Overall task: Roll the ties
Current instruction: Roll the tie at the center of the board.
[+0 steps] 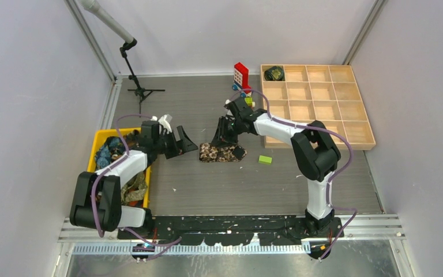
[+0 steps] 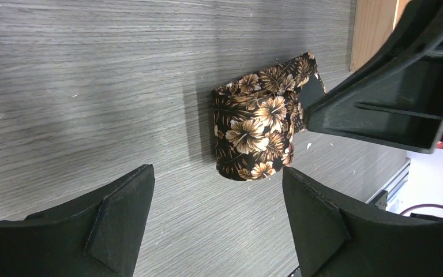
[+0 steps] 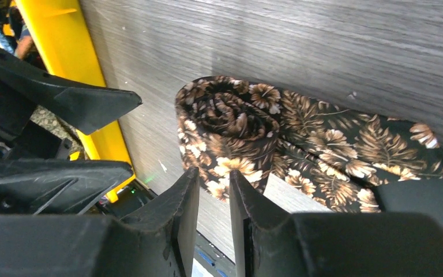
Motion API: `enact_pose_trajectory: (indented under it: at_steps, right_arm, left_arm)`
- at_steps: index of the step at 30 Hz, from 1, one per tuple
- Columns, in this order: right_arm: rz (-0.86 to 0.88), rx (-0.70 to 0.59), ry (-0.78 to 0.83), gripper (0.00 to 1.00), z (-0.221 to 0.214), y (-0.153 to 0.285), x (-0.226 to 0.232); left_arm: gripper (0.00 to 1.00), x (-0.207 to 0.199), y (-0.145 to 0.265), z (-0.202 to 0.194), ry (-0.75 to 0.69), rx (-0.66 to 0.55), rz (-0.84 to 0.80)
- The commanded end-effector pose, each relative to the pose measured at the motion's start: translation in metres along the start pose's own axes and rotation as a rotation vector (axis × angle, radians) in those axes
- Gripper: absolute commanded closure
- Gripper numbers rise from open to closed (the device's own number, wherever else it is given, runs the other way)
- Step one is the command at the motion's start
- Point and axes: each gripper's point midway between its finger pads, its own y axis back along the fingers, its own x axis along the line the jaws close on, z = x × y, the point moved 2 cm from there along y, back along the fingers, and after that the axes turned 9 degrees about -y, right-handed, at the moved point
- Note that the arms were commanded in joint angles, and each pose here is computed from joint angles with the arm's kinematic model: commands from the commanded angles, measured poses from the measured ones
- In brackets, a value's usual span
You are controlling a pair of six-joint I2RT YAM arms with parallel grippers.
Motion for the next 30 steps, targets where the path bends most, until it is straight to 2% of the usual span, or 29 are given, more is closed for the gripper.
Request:
enact_pose_trajectory:
  at_steps: [1,8,23,26,30]
  right_arm:
    - [0.007,-0.004,-0.016,0.70,0.003,-0.010,-0.002]
    - [-0.025,0.009,-0.030,0.74,-0.001,-0.019,-0.017]
    - [-0.031,0.016,-0.064,0.74,-0.001,-0.030,-0.037]
    - [-0.029,0.018,-0.071,0.75,-0.001,-0.032,-0.039]
    - [-0.026,0.018,-0.078,0.75,0.000,-0.034,-0.042]
  left_arm:
    - [0.17,-0.013,-0.006,0.013,-0.027,-0.027,-0.079]
    - [0.17,-0.022,-0.020,0.004,-0.036,0.022,-0.119]
    - [0.20,-0.037,-0.056,-0.012,-0.034,0.124,-0.143]
    - [0.23,-0.036,-0.062,-0.014,-0.024,0.139,-0.137]
    - [0.32,-0.036,-0.067,-0.015,-0.010,0.151,-0.131]
